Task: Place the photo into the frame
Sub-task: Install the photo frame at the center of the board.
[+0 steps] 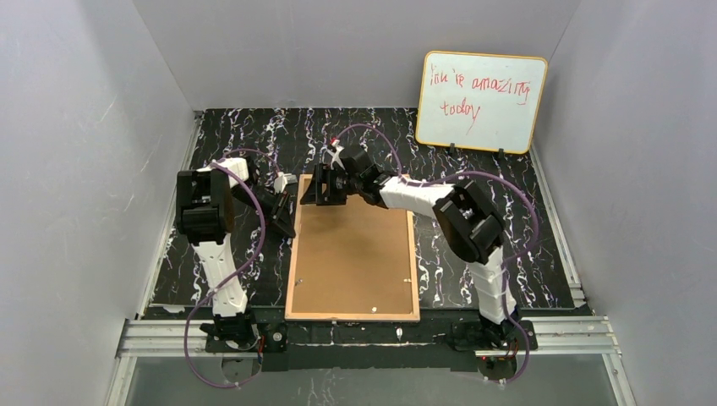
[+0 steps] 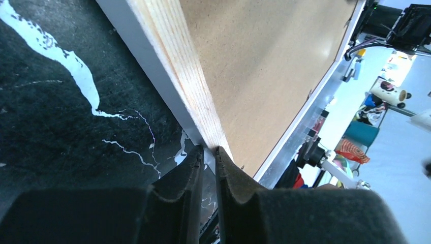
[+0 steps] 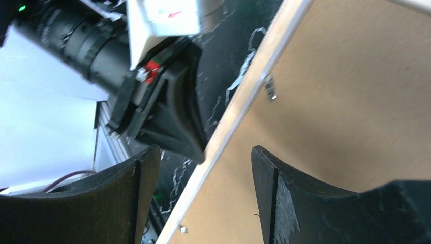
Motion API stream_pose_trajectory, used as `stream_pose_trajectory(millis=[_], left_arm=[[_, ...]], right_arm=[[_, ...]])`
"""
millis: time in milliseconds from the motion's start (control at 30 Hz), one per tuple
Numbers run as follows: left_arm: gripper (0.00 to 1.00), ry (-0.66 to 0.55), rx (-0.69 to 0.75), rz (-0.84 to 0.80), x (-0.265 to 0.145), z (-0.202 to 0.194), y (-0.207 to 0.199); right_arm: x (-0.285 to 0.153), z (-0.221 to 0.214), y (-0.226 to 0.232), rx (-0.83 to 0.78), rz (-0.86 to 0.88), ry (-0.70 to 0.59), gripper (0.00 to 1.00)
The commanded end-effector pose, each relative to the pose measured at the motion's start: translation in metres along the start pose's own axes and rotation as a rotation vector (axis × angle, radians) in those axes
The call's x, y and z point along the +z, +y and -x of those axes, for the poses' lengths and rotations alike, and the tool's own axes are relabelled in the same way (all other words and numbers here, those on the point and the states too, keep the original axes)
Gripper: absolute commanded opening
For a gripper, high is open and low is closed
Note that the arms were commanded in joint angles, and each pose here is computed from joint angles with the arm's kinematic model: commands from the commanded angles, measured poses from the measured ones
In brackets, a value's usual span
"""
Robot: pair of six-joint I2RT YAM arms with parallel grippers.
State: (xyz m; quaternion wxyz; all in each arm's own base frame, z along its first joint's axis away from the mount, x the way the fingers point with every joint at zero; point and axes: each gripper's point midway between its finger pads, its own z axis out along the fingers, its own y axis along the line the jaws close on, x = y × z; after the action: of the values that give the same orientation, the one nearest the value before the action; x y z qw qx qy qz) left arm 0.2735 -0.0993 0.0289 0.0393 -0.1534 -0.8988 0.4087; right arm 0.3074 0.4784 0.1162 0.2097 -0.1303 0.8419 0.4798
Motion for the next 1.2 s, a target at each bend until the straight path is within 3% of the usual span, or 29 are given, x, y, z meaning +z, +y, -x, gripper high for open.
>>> stream_pose_trajectory(millis=[0, 300, 1167], left_arm=[[0.10, -0.028, 0.061, 0.000, 0.009, 0.014, 0.013], [0.10, -0.025, 0.051, -0.017, 0.013, 0.014, 0.015], [0.10, -0.011, 0.050, -0.018, 0.016, 0.009, 0.018]], right_arm=[[0.015, 0.020, -0.015, -0.028, 0.004, 0.000, 0.73], [0.041, 0.025, -0.046, 0.007, 0.012, 0.025, 0.71], [0.068, -0.001, -0.046, 0.039, 0.115, 0.137, 0.66]])
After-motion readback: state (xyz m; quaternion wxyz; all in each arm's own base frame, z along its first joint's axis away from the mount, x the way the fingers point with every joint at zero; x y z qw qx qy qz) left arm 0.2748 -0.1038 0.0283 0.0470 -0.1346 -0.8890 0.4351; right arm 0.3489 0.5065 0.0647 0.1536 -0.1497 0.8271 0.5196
